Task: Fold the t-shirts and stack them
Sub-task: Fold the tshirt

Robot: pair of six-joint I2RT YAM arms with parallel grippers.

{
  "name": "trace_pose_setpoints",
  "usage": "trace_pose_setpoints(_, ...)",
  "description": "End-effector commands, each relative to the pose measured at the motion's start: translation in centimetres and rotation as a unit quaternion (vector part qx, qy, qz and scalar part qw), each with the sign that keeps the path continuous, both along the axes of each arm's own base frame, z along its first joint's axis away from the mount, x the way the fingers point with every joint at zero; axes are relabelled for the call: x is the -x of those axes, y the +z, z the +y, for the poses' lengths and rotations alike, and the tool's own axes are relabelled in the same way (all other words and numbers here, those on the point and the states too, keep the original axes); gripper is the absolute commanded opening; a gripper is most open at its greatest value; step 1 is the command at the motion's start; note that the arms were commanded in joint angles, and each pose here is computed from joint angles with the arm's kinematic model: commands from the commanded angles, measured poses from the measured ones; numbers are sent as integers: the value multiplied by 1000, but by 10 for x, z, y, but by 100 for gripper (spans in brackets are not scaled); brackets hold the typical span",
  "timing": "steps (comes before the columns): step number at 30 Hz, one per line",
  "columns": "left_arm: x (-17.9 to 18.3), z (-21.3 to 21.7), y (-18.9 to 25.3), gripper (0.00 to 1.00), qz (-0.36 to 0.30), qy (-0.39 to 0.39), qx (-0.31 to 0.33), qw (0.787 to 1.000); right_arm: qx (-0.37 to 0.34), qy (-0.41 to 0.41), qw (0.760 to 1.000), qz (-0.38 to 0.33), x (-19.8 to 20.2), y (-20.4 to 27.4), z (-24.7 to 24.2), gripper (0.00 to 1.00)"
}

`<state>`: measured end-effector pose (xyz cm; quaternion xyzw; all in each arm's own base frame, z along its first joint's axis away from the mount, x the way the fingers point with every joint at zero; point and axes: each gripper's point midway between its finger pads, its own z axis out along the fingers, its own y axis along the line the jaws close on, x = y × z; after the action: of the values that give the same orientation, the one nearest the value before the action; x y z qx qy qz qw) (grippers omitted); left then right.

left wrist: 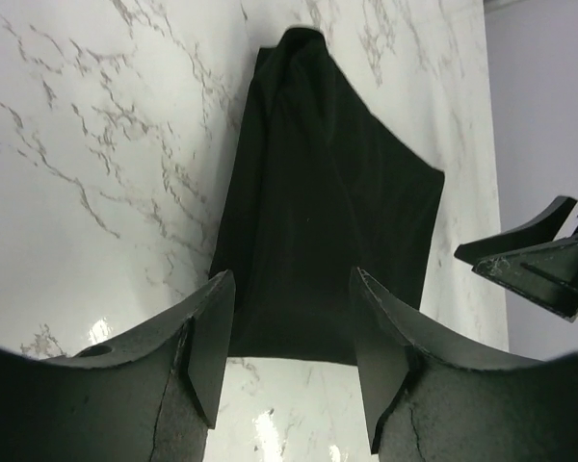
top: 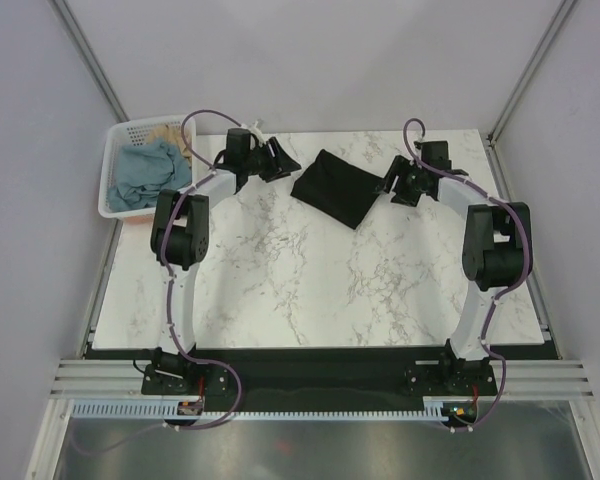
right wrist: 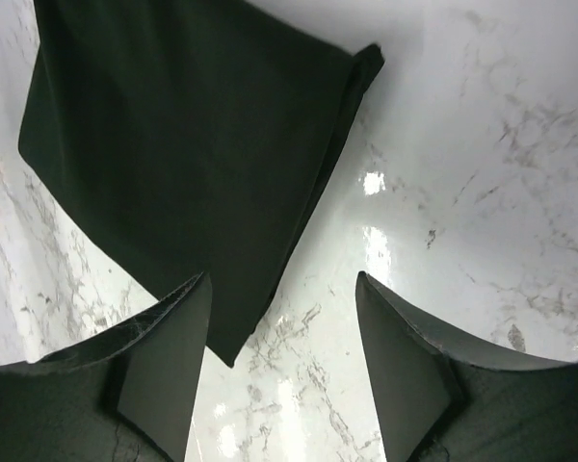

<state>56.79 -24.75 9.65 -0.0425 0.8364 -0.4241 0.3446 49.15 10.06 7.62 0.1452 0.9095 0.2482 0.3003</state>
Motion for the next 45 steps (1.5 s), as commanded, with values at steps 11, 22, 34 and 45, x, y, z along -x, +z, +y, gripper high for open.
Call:
trace_pose_setpoints(11,30,-16,-45,55,20,-88,-11,996,-47,103,994,-8,36,-26,50,67)
trace_pose_setpoints(22,42,-16,-62,16,55,-97,-8,994,-50,119,992,18,50,-50,69,60)
trace_pose_setpoints(34,121,7,-65,2,151,-32,-36,987,-7,103,993,50,99,-57,61,1)
trace_pose_setpoints(45,243,28,-51,28,223,0,-41,974,47,96,991,80,199,-49,35,29)
